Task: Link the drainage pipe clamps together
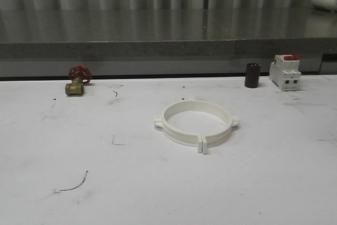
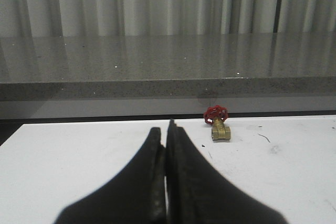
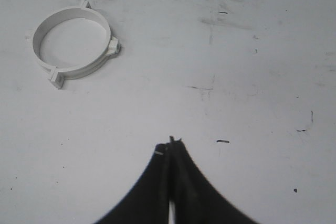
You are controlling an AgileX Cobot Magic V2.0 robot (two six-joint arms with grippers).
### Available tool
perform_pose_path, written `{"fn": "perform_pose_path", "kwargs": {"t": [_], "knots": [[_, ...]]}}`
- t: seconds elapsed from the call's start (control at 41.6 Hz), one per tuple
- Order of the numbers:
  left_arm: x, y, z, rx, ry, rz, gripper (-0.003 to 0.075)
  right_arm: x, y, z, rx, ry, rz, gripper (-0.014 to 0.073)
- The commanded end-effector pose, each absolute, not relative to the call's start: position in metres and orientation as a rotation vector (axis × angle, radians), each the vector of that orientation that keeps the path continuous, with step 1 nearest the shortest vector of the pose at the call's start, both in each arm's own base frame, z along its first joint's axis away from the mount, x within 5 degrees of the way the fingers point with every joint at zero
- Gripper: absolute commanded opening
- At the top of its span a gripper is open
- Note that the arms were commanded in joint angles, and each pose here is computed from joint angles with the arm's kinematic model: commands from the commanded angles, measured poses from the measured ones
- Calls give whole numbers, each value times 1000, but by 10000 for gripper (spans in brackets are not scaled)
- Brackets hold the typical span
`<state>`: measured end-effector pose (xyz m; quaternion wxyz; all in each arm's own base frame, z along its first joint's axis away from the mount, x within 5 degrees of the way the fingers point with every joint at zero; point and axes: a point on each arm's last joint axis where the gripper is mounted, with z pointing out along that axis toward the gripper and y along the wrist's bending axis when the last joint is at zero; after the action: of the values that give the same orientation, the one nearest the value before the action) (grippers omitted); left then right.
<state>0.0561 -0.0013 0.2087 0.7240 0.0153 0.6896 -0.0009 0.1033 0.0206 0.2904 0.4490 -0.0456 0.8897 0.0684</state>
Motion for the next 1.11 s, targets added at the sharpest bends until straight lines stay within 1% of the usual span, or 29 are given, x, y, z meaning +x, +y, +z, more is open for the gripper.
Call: {"fn": "perform_pose_path", "kwargs": {"t": [0.0, 0.313, 1.082], "knots": [[56, -3, 209, 40, 1445, -31, -20, 107, 20, 303, -116, 2114, 160, -116], [56, 0, 209, 2, 1446, 8, -20, 107, 20, 303, -116, 2114, 160, -116], [56, -1, 209, 12, 1446, -3, -20, 107, 20, 303, -116, 2114, 160, -116]]}}
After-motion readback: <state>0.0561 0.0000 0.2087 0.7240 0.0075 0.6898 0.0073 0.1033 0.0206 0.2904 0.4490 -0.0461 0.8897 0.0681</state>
